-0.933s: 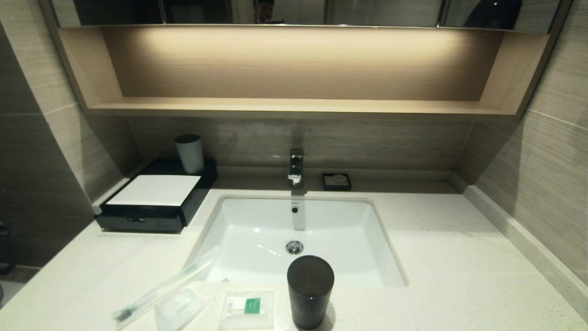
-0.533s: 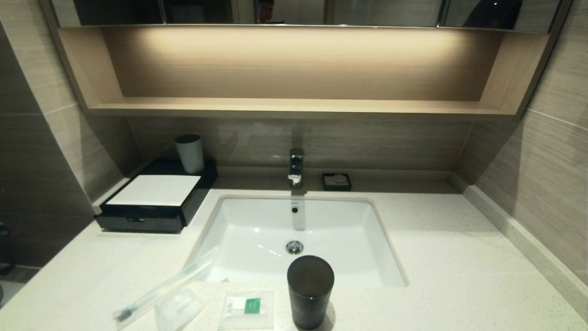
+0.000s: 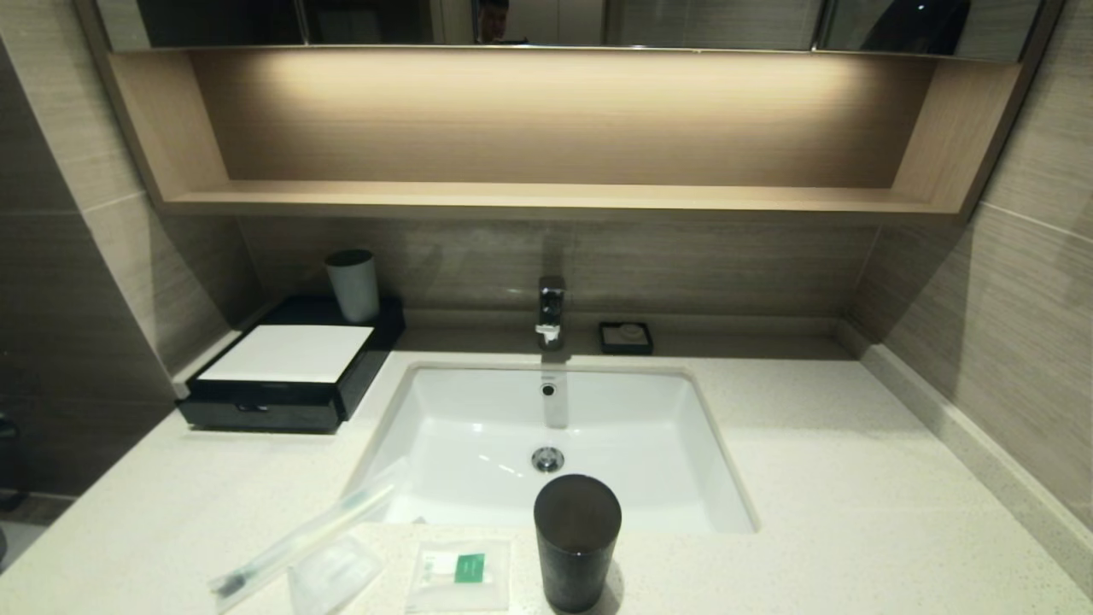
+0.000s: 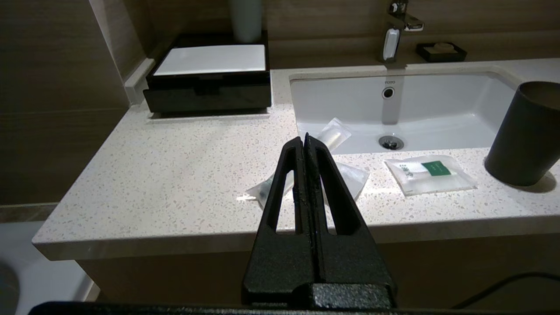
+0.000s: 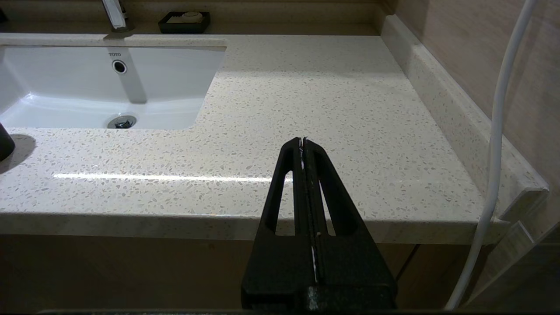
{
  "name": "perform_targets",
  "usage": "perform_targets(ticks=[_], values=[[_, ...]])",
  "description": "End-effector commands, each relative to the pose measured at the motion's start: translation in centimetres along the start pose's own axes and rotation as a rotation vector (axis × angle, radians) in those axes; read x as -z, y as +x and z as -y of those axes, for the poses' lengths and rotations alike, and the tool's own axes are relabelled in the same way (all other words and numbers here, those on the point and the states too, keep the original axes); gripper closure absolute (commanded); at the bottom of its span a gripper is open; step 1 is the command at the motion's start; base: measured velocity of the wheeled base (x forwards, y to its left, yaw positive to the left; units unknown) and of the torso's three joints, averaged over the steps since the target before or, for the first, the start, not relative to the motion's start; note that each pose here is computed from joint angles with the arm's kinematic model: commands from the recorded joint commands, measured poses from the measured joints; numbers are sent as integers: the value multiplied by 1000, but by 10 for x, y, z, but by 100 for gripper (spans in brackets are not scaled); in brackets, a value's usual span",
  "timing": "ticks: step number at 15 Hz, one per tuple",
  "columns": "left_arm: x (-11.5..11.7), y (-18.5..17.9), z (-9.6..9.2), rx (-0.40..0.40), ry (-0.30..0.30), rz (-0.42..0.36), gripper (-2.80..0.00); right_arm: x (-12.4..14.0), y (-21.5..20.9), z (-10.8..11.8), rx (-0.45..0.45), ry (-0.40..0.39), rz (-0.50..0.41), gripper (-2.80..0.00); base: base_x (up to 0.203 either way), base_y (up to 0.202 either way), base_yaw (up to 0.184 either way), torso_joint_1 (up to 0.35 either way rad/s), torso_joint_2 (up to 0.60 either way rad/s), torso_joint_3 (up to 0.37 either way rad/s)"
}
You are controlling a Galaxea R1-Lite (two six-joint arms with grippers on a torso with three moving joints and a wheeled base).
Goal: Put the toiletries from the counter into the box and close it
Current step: Open the drawer
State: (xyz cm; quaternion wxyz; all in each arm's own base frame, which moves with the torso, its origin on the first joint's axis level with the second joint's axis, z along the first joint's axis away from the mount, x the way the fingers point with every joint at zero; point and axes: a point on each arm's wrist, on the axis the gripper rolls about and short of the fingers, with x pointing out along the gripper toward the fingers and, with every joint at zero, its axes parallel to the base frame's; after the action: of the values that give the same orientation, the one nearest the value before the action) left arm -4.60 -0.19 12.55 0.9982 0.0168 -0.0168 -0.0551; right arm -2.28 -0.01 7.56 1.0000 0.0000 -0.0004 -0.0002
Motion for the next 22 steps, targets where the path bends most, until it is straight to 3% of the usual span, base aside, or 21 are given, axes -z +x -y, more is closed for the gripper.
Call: perform_targets(ticks=[1, 8, 11, 15, 22], values=[[-17, 11, -2, 2, -11, -55, 0, 0, 0, 0, 0, 0, -1, 0, 0, 0, 0, 0, 0, 0], [-60, 67, -9, 16, -87, -165, 0, 0, 0, 0, 0, 0, -1, 0, 0, 0, 0, 0, 0, 0], [-64, 89, -10, 58, -106, -237, 0, 0, 0, 0, 0, 0, -1, 0, 0, 0, 0, 0, 0, 0], [-65, 119, -12, 53, -144, -307, 0, 0, 0, 0, 0, 0, -1, 0, 0, 0, 0, 0, 0, 0], [-57, 172, -21, -79, -142, -494, 0, 0, 0, 0, 0, 0, -1, 0, 0, 0, 0, 0, 0, 0]])
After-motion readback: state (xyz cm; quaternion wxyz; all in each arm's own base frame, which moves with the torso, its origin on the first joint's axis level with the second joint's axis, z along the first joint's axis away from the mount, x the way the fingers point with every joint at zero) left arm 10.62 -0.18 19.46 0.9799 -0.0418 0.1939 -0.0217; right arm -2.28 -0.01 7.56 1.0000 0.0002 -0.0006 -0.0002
